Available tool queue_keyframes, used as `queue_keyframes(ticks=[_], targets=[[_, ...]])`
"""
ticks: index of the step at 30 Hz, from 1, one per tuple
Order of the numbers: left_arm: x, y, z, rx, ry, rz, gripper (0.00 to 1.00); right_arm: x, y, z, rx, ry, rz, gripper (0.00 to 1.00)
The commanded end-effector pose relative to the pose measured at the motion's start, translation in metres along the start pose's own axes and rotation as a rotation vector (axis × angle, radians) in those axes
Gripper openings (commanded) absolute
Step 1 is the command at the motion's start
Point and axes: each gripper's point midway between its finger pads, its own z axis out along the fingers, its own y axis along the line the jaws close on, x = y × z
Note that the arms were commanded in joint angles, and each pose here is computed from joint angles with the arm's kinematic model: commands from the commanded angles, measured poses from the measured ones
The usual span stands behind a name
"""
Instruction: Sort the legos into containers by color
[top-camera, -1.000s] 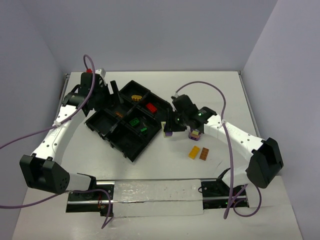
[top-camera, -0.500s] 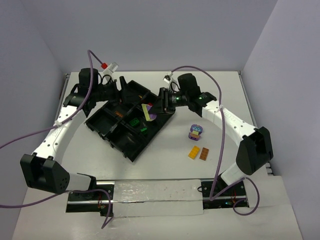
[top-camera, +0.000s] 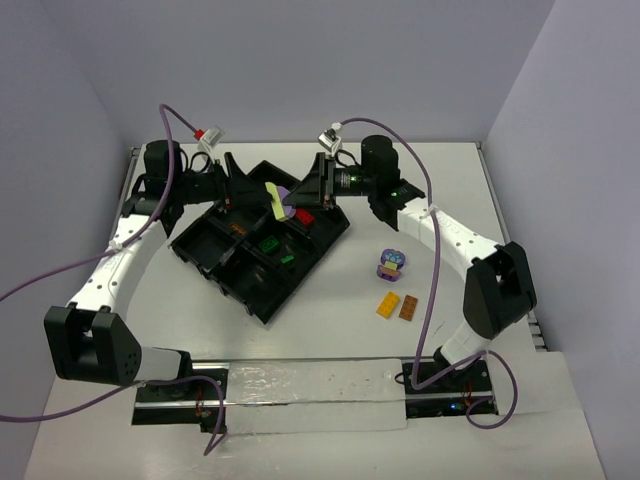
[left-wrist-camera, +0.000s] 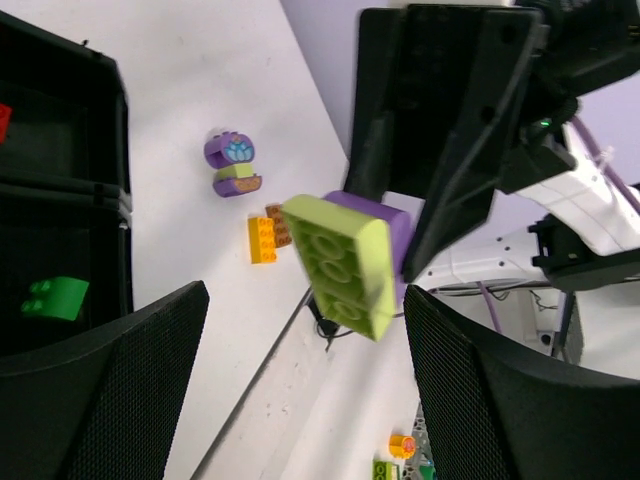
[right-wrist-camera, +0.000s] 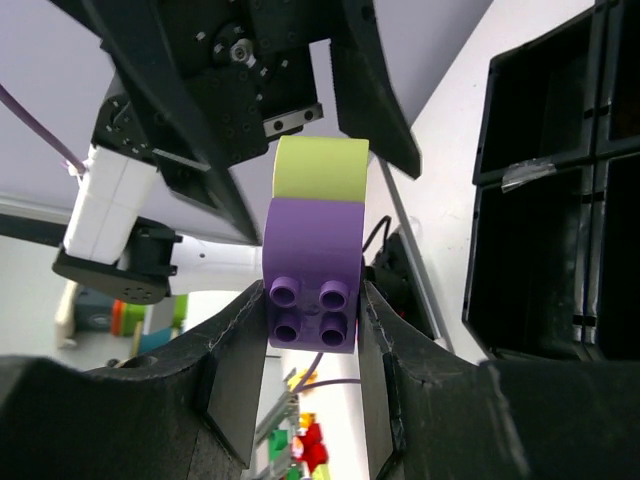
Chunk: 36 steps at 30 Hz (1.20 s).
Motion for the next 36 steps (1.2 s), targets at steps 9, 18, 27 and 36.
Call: queue_keyframes(ticks=[9, 18, 27, 36], targets=[[-0.011, -0.025, -0.012, 0.21, -0.063, 0.031, 0.79, -0.019, 0.027, 0.004, -0.165, 0.017, -0.02, 0.0], [-0.022, -0.034, -0.015, 0.283, -0.119, 0.051, 0.78, -0.02, 0.031, 0.007, -0.212, 0.052, -0.02, 0.0], [-0.028, -0.046, -0.017, 0.345, -0.129, 0.059, 0.7, -0.021, 0.027, 0.01, -0.218, 0.074, -0.009, 0.0], [-0.029, -0.04, -0.014, 0.339, -0.117, 0.044, 0.62, -0.022, 0.027, 0.013, -0.223, 0.077, -0.012, 0.0]])
